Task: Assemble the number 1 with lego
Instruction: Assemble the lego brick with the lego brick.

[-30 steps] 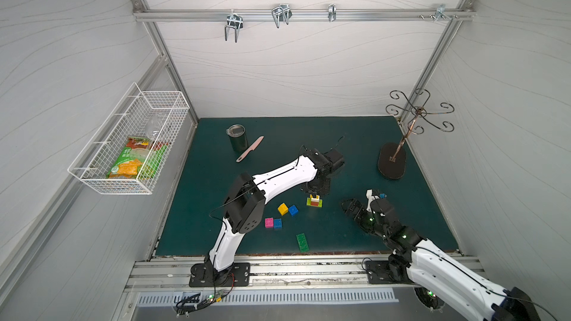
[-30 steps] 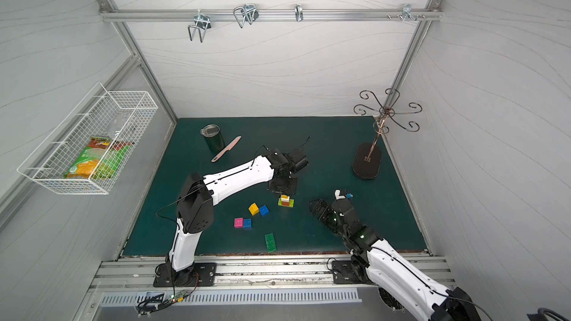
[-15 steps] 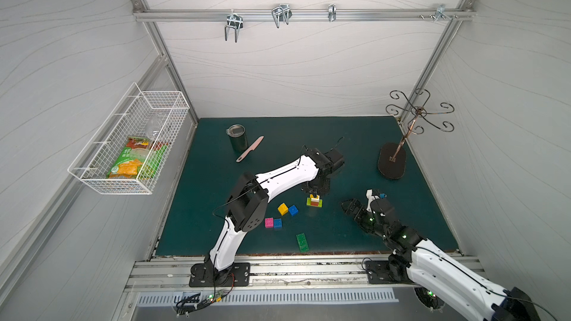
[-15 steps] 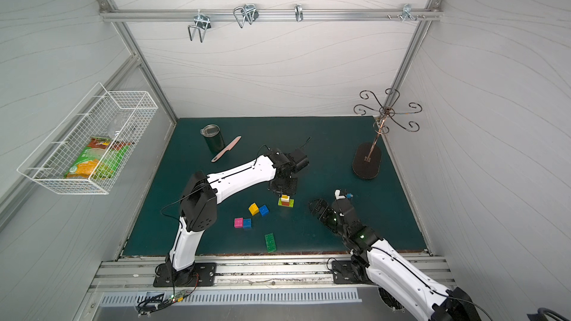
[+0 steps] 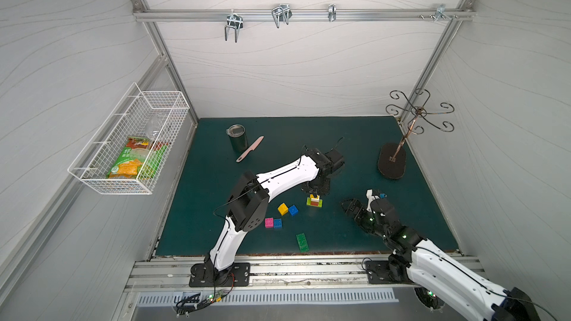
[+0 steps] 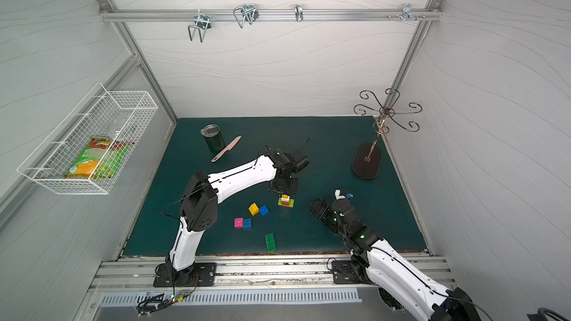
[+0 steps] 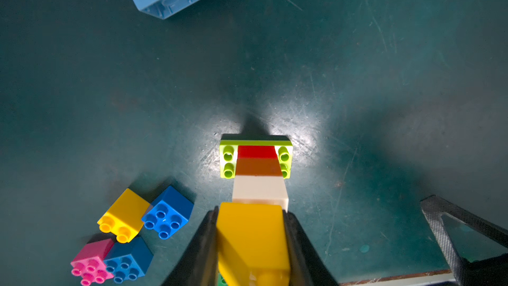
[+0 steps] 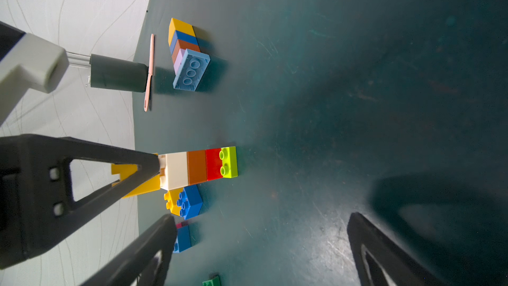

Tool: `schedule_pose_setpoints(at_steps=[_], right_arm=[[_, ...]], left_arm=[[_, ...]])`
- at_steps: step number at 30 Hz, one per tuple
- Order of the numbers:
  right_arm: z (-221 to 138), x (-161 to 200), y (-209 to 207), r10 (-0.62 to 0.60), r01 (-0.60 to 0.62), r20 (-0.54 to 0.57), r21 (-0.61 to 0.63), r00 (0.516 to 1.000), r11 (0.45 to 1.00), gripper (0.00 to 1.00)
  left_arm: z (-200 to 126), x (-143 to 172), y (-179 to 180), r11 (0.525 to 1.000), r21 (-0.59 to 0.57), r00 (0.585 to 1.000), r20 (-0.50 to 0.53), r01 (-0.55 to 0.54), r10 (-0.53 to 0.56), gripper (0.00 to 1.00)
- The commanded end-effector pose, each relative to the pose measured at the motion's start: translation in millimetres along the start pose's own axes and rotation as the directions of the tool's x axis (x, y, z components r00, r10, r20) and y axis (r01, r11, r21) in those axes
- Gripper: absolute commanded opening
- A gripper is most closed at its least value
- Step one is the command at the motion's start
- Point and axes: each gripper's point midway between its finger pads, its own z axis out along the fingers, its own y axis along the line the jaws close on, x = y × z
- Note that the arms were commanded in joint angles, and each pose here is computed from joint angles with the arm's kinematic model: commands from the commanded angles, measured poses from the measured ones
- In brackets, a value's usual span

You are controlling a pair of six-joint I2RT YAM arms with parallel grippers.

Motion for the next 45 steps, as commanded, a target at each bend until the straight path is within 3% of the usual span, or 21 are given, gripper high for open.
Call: schedule_pose_setpoints(at_steps=[1,30,45], right_arm=[[-1,0,0,-0.005,0.005,-0.004,-0.001,1.000,1.000,0.99],[1,1,0,-0.001,0.001,-0.013,0.004,1.000,1.000,0.99],[1,1,0,0.000,0.000,-0.015,0.001,1.000,1.000,0.99]], left_arm=[[3,-5,-4,1.000,0.004,1.000,0.004,0.012,-0.012,0.15],[-1,-4,-8,1.000,-0.006,1.000,0.007,-0.007,0.007,0.16],[12,0,-4,0.997,-0.067,0.999,-0.006,-0.039,0.039,0.16]])
